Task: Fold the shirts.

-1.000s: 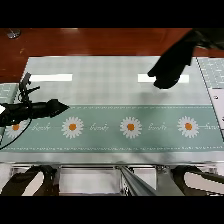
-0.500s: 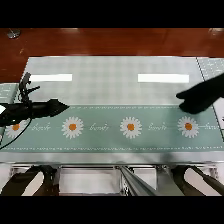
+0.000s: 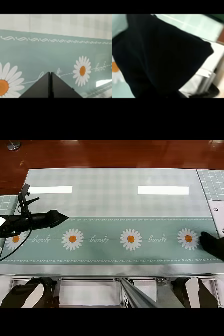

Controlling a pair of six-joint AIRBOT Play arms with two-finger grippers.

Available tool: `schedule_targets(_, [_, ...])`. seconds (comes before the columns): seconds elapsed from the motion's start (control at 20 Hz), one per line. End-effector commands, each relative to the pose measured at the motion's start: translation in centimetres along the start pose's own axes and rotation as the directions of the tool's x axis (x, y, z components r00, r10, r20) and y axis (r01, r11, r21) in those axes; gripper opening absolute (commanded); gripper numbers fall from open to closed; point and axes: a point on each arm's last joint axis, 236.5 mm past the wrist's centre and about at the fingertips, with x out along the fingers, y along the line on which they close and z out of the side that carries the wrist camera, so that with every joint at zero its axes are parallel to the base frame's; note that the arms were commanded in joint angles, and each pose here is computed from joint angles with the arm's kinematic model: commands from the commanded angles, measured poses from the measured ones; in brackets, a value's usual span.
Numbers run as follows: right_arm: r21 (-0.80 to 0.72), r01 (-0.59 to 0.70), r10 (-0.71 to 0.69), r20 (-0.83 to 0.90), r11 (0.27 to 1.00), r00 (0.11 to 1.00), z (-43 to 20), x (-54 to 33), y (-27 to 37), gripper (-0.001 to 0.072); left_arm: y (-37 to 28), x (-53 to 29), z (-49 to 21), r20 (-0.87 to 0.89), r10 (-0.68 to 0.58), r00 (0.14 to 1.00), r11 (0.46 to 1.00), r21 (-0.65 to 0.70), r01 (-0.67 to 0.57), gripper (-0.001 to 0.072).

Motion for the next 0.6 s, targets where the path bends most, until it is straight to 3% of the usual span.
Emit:
schedule_targets(0.0, [0.160, 0.142, -0.134, -0.063, 0.977, 0.989, -3.5, 2.3, -5.6, 0.0207, 0.1, 0.0, 0.3, 0.012, 0.004, 1.000, 1.000, 0.000, -0.004, 0.0029])
schedule_targets(0.05, [0.179, 0.146, -0.137, -0.065, 0.973, 0.989, -3.7, 2.7, -5.8, 0.0552, 0.1, 0.0, 0.3, 0.012, 0.004, 1.000, 1.000, 0.000, -0.004, 0.0029])
schedule_targets(0.1, [0.153, 0.140, -0.134, -0.046, 0.978, 0.990, -3.2, 2.9, -5.7, 0.0633, 0.1, 0.0, 0.3, 0.012, 0.004, 1.000, 1.000, 0.000, -0.004, 0.0029])
schedule_targets(0.3, [0.058, -0.006, -0.001, 0.120, 0.998, 0.993, 1.9, 1.1, -1.9, 0.0632, -0.7, -0.2, 1.8, 0.063, -0.019, 0.998, 1.000, -0.012, 0.020, 0.0028])
schedule_targets(0.4, [-0.078, -0.217, 0.229, 0.217, 0.973, 0.949, 5.8, -1.4, 4.3, 0.0604, -1.9, -0.9, 3.8, 0.092, -0.033, 0.995, 0.999, 0.018, 0.032, 0.0028])
schedule_targets(0.45, [-0.182, -0.341, 0.377, 0.222, 0.922, 0.899, 7.3, -3.3, 8.5, 0.0492, -2.7, -1.5, 5.0, 0.103, -0.044, 0.994, 0.998, 0.058, 0.038, 0.0028])
schedule_targets(0.55, [-0.338, -0.572, 0.640, 0.136, 0.747, 0.756, 7.9, -7.8, 17.5, 0.0156, -5.3, -3.0, 7.9, 0.124, -0.076, 0.989, 0.991, 0.123, 0.061, 0.0028])
